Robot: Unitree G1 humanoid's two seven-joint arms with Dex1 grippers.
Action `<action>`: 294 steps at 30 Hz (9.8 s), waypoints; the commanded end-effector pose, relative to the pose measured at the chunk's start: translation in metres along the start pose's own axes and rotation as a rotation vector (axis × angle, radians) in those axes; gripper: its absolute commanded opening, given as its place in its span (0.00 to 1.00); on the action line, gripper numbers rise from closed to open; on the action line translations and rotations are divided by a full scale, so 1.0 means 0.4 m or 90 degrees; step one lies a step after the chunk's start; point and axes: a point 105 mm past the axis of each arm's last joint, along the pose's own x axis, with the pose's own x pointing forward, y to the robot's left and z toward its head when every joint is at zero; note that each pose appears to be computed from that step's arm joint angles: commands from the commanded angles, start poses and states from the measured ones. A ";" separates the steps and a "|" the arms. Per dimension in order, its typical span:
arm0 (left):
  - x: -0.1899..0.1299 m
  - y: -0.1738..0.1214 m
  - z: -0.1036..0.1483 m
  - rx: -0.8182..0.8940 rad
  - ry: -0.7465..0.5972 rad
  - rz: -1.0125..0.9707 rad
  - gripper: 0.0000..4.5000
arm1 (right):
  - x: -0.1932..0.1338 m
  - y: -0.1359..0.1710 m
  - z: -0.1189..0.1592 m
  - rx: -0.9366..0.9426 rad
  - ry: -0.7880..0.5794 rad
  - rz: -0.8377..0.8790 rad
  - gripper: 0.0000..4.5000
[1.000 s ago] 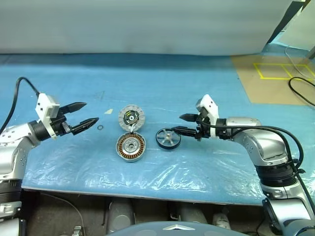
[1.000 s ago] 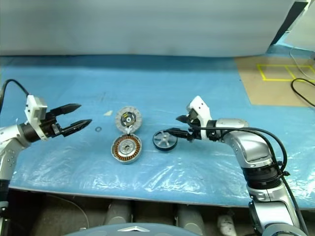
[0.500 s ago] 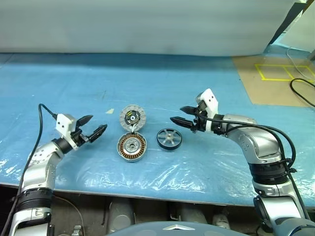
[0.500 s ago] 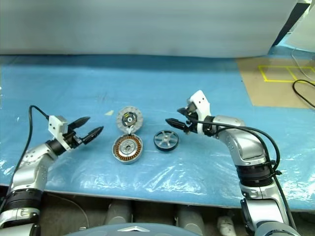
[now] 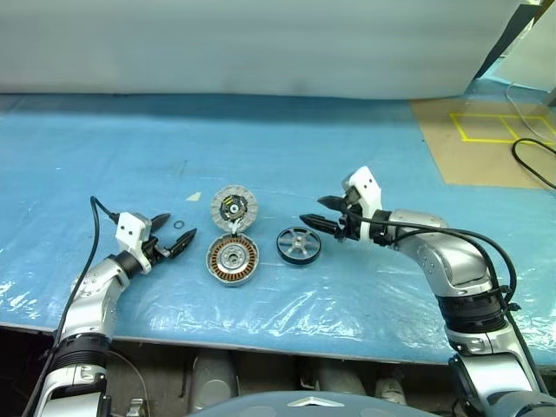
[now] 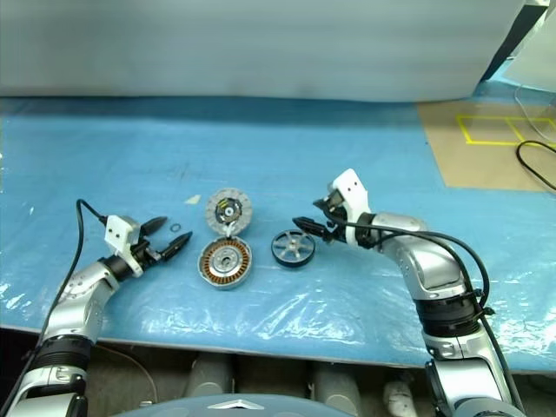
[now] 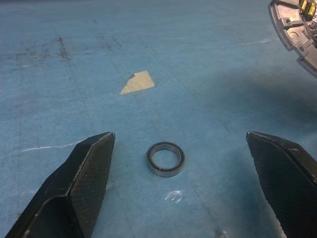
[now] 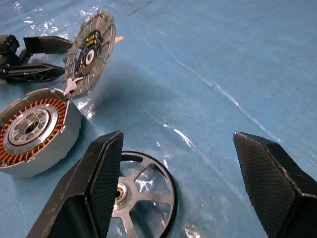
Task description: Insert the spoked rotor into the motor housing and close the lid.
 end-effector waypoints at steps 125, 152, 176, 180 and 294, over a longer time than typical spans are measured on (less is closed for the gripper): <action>-0.031 -0.100 0.109 -0.026 -0.052 -0.141 0.15 | -0.031 0.056 0.106 -0.142 -0.056 0.221 0.83; -0.034 -0.279 0.105 0.118 -0.023 -0.444 0.15 | -0.063 0.126 0.051 -0.162 0.035 0.316 0.83; -0.014 -0.282 0.060 0.151 0.021 -0.448 0.15 | -0.060 0.099 0.023 -0.144 0.050 0.261 0.83; -0.011 -0.282 0.055 0.151 0.025 -0.444 0.15 | -0.059 0.096 0.018 -0.145 0.053 0.256 0.83; -0.131 -0.259 0.152 0.019 -0.017 -0.318 0.38 | 0.112 0.198 0.100 -0.240 0.036 0.438 0.00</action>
